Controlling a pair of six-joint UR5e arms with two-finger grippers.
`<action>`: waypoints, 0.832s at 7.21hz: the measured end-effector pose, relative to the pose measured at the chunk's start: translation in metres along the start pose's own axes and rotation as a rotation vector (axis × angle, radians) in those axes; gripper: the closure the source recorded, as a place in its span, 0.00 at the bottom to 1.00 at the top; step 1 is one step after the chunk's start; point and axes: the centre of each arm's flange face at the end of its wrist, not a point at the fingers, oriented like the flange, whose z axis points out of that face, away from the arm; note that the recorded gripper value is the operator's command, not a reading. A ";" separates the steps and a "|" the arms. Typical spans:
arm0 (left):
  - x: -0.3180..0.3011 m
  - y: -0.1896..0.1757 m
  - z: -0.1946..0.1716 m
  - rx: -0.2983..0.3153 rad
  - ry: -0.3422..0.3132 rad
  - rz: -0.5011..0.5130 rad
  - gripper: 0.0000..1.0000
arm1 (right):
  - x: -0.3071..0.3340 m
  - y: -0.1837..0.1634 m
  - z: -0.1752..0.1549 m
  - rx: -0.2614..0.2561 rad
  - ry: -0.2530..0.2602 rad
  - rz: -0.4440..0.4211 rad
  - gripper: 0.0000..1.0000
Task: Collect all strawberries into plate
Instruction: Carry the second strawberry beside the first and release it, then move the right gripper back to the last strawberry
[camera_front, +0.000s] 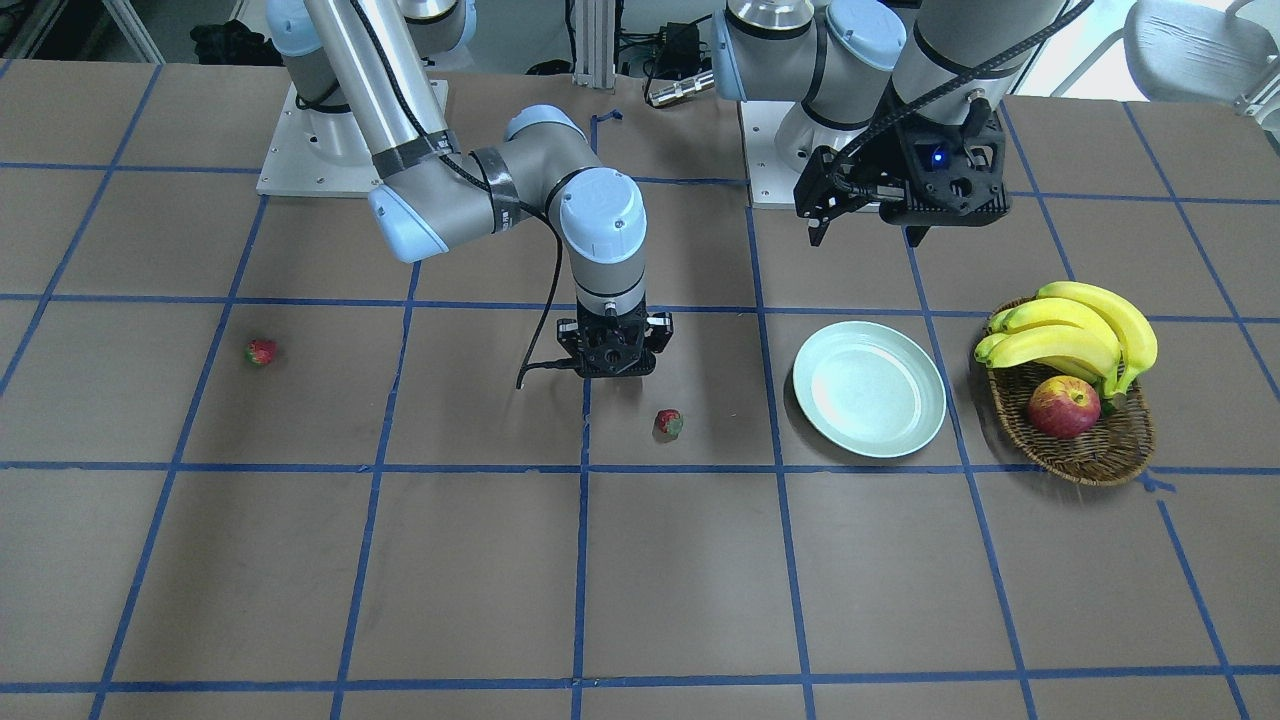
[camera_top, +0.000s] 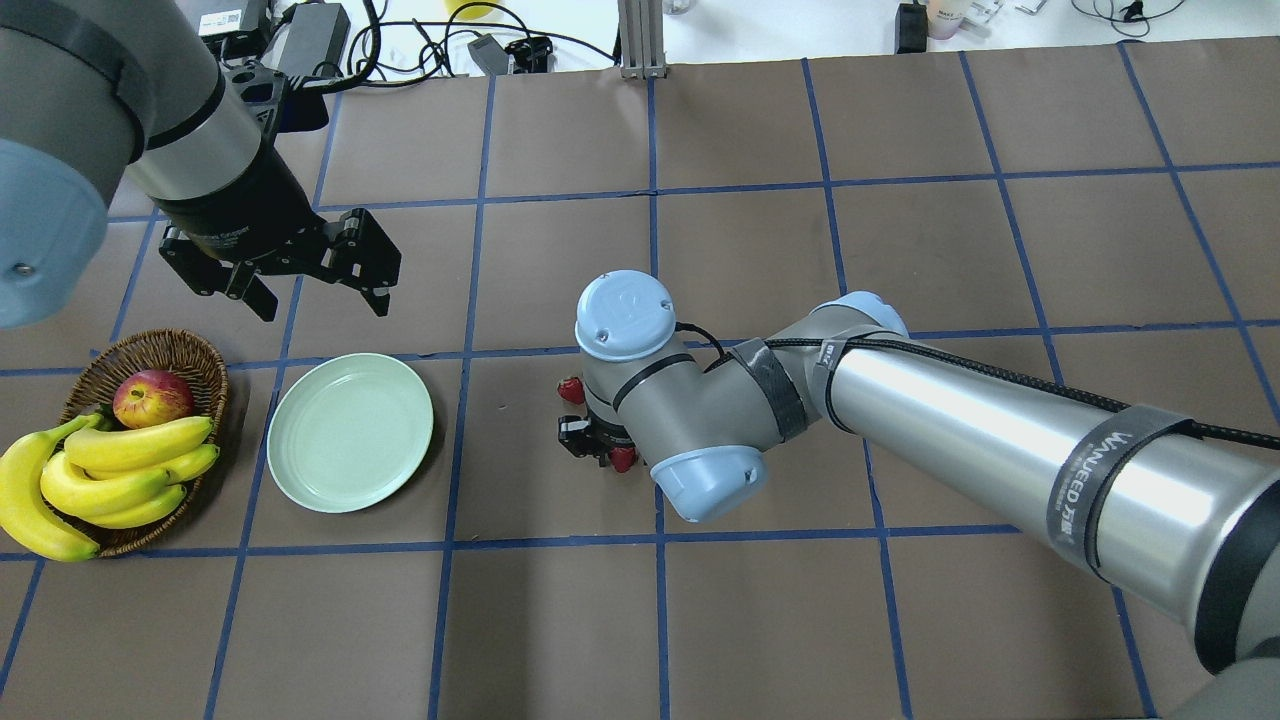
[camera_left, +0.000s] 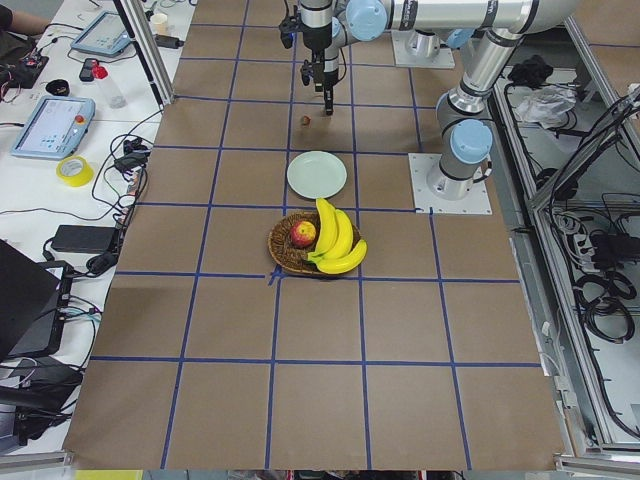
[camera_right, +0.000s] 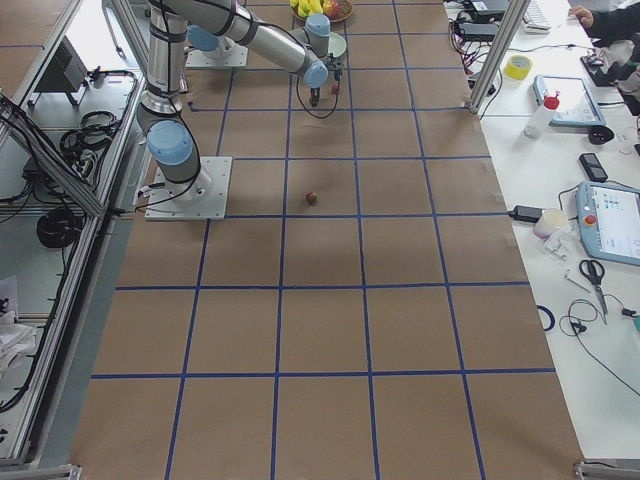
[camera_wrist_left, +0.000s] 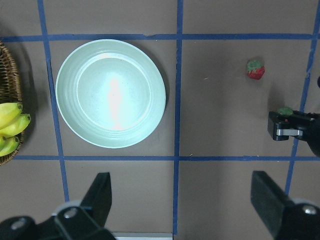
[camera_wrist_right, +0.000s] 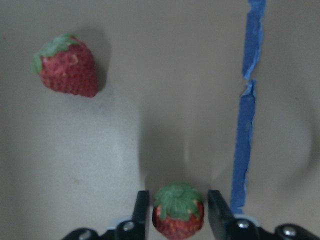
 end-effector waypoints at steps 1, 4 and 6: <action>0.000 0.000 0.000 0.000 0.000 0.000 0.00 | 0.001 -0.001 -0.001 -0.008 0.000 -0.009 0.00; 0.001 0.000 0.001 -0.002 0.001 0.000 0.00 | 0.061 -0.023 -0.042 -0.026 0.017 0.028 0.00; 0.001 0.000 0.001 -0.001 0.001 0.001 0.00 | 0.140 -0.035 -0.077 -0.026 0.072 0.061 0.00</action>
